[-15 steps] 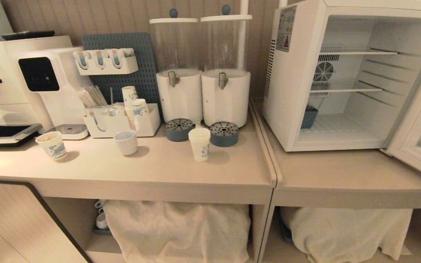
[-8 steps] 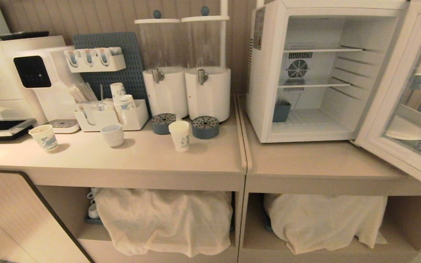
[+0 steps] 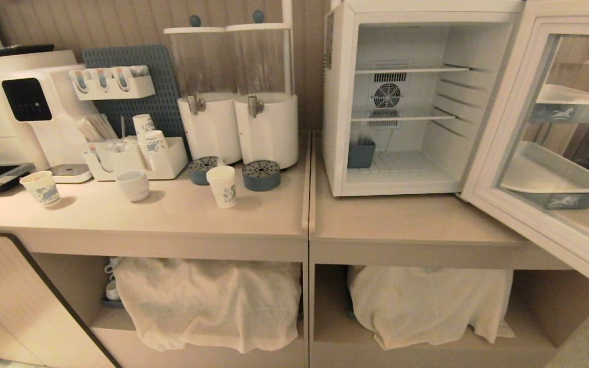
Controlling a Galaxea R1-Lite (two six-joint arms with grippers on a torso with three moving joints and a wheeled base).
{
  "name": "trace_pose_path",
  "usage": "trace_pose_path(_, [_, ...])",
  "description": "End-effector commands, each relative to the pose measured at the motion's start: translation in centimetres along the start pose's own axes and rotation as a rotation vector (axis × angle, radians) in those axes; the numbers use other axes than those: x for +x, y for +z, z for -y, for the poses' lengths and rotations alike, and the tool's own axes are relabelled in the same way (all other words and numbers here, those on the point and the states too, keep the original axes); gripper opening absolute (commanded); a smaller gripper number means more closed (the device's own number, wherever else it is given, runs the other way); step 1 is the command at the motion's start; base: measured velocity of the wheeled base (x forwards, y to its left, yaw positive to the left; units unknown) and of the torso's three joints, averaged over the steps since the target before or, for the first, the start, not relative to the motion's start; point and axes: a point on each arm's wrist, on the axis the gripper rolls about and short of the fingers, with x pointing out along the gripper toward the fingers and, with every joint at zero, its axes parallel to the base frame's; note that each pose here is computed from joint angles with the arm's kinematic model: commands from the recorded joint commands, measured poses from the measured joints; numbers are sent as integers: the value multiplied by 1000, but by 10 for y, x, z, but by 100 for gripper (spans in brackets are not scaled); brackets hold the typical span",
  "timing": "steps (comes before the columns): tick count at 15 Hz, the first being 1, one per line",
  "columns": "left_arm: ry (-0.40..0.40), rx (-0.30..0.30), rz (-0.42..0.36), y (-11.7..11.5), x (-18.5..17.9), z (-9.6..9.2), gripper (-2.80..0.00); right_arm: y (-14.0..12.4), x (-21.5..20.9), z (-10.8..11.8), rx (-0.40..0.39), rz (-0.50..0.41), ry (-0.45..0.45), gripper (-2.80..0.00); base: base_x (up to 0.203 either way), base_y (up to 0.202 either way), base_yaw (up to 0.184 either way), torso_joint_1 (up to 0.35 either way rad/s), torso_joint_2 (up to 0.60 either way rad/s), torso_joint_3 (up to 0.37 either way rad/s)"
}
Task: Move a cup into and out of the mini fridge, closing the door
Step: Close the freezer door
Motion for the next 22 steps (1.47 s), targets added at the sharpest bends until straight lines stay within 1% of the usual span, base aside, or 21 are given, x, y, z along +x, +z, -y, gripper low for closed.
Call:
trace_pose_path(1, [1,-1,-18,-5,1,0,-280,0,0,0,-1,1,1,-280,1,-191,0,6,7,-6])
trace_pose_path(17, [1,-2,-18,-5,1,0,-280,0,0,0,-1,3,1,-280,1,-190,0,3,2,1])
trace_pose_path(19, [1,-1,-18,-5,1,0,-280,0,0,0,1,6,2,-280,0,-99,1,4,2,-1])
trace_pose_path(22, [1,-1,-18,-5,1,0,-280,0,0,0,4,3,2,-280,0,0,0,0,0,0])
